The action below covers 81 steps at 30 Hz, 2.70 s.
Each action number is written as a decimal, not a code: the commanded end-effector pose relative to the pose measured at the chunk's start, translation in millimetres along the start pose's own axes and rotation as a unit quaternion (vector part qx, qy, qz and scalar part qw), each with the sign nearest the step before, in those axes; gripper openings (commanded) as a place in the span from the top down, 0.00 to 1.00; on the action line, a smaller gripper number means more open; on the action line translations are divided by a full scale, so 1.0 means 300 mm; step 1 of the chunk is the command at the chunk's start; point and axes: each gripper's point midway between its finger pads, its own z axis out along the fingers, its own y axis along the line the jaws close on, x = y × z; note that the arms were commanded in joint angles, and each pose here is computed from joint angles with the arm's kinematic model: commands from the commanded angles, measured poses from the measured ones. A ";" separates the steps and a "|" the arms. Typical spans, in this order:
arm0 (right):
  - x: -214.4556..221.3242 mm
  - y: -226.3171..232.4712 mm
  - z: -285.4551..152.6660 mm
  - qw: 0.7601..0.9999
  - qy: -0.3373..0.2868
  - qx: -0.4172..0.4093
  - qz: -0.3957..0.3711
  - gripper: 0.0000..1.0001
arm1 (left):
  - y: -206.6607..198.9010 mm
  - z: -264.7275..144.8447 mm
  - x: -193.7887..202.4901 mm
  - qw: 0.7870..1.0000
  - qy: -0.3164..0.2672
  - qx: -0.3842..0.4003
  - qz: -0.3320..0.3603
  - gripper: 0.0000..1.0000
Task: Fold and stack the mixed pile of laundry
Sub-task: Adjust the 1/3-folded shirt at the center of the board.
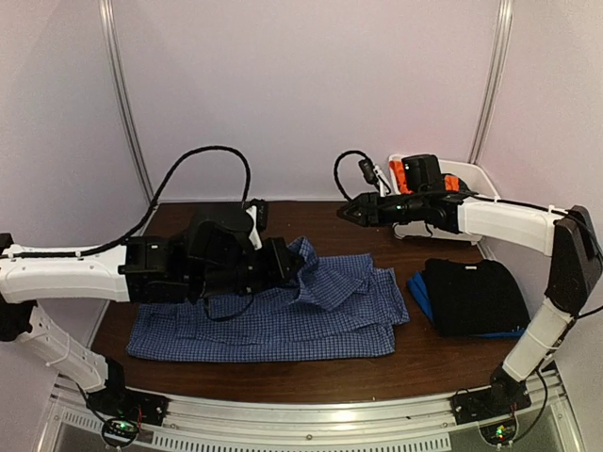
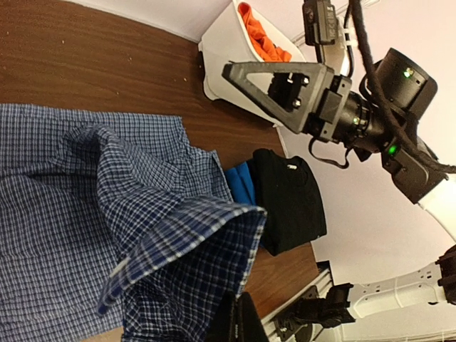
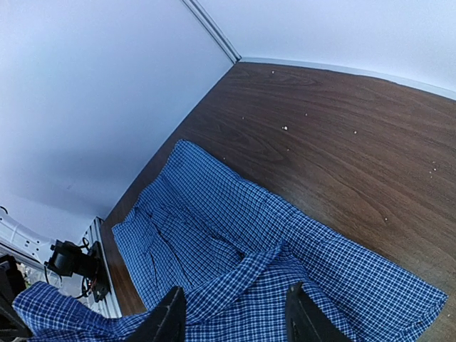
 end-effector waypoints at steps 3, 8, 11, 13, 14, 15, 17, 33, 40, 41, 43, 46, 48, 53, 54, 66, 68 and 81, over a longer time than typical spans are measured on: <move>0.067 0.042 0.033 0.999 0.033 -0.021 -0.025 0.54 | -0.065 -0.038 0.068 0.992 -0.022 0.026 -0.122 1.00; 0.147 0.064 0.049 0.997 0.057 -0.028 -0.032 0.54 | -0.178 -0.075 0.091 0.985 -0.051 0.079 -0.144 1.00; 0.180 0.078 0.066 0.996 0.072 -0.036 -0.034 0.54 | -0.205 -0.069 0.124 0.990 -0.038 0.067 -0.119 1.00; 0.202 0.093 0.079 0.995 0.082 -0.042 -0.038 0.54 | -0.187 -0.062 0.131 0.991 -0.038 0.052 -0.117 1.00; 0.218 0.095 0.087 0.994 0.090 -0.044 -0.038 0.54 | -0.172 -0.064 0.130 0.990 -0.041 0.048 -0.126 1.00; 0.231 0.100 0.091 0.994 0.094 -0.044 -0.038 0.54 | -0.153 -0.070 0.119 0.988 -0.054 0.046 -0.138 1.00; 0.246 0.100 0.090 0.994 0.095 -0.044 -0.034 0.54 | -0.116 -0.086 0.104 0.983 -0.073 0.050 -0.160 1.00; 0.323 0.031 0.188 0.991 0.128 -0.034 -0.022 0.55 | -0.375 -0.160 0.094 0.976 -0.058 0.157 -0.141 1.00; 0.432 0.008 0.238 0.985 0.170 -0.033 -0.016 0.56 | -0.318 -0.159 0.064 0.967 -0.096 0.146 -0.185 1.00; 0.438 0.008 0.236 0.985 0.171 -0.033 -0.014 0.56 | -0.288 -0.163 0.049 0.965 -0.112 0.137 -0.195 1.00; 0.429 0.013 0.226 0.985 0.167 -0.030 -0.017 0.56 | -0.214 -0.169 0.011 0.957 -0.146 0.115 -0.223 1.00; 0.395 0.006 0.201 0.987 0.156 -0.013 -0.020 0.49 | -0.077 -0.168 -0.039 0.944 -0.189 0.071 -0.260 1.00; 0.366 -0.001 0.180 0.989 0.147 -0.005 -0.018 0.44 | 0.026 -0.161 -0.066 0.933 -0.209 0.041 -0.291 1.00; 0.307 -0.017 0.135 0.992 0.128 0.011 -0.017 0.41 | 0.309 -0.193 -0.107 0.891 -0.282 -0.042 -0.353 1.00; 0.300 -0.019 0.130 0.992 0.127 0.014 -0.019 0.40 | 0.364 -0.209 -0.115 0.880 -0.302 -0.058 -0.361 1.00; 0.290 -0.076 0.122 0.989 0.133 0.051 -0.026 0.40 | 0.788 -0.367 -0.159 0.786 -0.439 -0.177 -0.398 1.00; 0.292 -0.081 0.125 0.989 0.135 0.053 -0.027 0.41 | 0.835 -0.384 -0.159 0.776 -0.447 -0.193 -0.401 0.95; 0.324 -0.093 0.120 0.987 0.147 0.057 -0.025 0.41 | 0.865 -0.363 -0.372 0.896 -0.276 -0.291 -0.190 0.03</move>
